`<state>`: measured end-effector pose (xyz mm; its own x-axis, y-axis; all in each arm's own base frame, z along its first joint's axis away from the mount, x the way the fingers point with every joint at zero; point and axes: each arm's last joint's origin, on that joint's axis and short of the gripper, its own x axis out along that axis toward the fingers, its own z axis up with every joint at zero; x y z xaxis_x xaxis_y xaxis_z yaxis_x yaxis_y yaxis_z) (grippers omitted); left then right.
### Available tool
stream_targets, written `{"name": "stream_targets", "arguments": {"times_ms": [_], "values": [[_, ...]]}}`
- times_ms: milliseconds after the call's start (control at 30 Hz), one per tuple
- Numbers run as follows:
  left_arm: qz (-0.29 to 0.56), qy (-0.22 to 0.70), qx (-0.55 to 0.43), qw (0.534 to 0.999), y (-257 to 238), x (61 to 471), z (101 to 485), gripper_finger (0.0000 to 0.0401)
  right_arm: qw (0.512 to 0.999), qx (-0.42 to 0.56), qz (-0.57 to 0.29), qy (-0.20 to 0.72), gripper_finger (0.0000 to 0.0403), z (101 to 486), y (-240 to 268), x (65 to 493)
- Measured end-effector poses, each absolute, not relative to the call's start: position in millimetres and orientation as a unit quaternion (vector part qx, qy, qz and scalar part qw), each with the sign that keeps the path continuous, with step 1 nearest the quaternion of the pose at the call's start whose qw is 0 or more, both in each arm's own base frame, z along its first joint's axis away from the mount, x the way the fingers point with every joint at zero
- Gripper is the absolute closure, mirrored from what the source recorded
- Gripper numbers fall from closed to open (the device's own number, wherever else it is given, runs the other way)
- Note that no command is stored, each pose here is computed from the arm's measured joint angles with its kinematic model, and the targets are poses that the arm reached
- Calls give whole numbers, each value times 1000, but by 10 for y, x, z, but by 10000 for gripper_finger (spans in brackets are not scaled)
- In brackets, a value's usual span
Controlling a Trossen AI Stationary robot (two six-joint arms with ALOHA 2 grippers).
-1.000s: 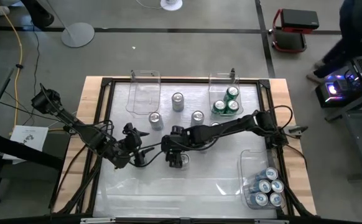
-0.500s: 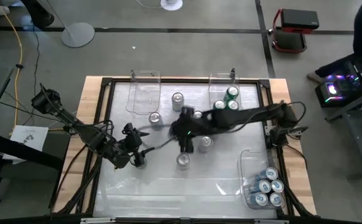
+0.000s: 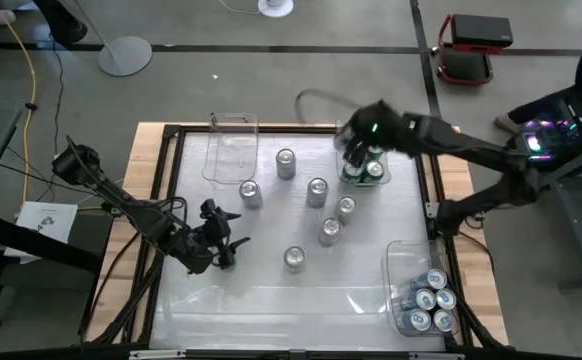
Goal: Sort soda cans
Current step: Put the green soda can into the top right transparent bin
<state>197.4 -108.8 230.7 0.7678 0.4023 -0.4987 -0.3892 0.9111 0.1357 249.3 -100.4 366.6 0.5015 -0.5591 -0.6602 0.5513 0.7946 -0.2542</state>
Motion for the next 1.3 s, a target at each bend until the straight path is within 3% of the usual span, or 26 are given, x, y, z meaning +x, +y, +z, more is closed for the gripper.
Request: {"name": "stream_targets", "arguments": {"times_ms": [167,567,1300], "values": [[219,268,22,938,-1096,1995,2272,98,864,80,-327,375,120,3312,-1452,2299],[238,263,21,935,-1042,2026,2275,98,817,109,-308,475,120,2699,-1729,2478],[230,267,6,936,-1051,2028,2271,98,784,165,-277,531,111,2399,-1871,2490]]}}
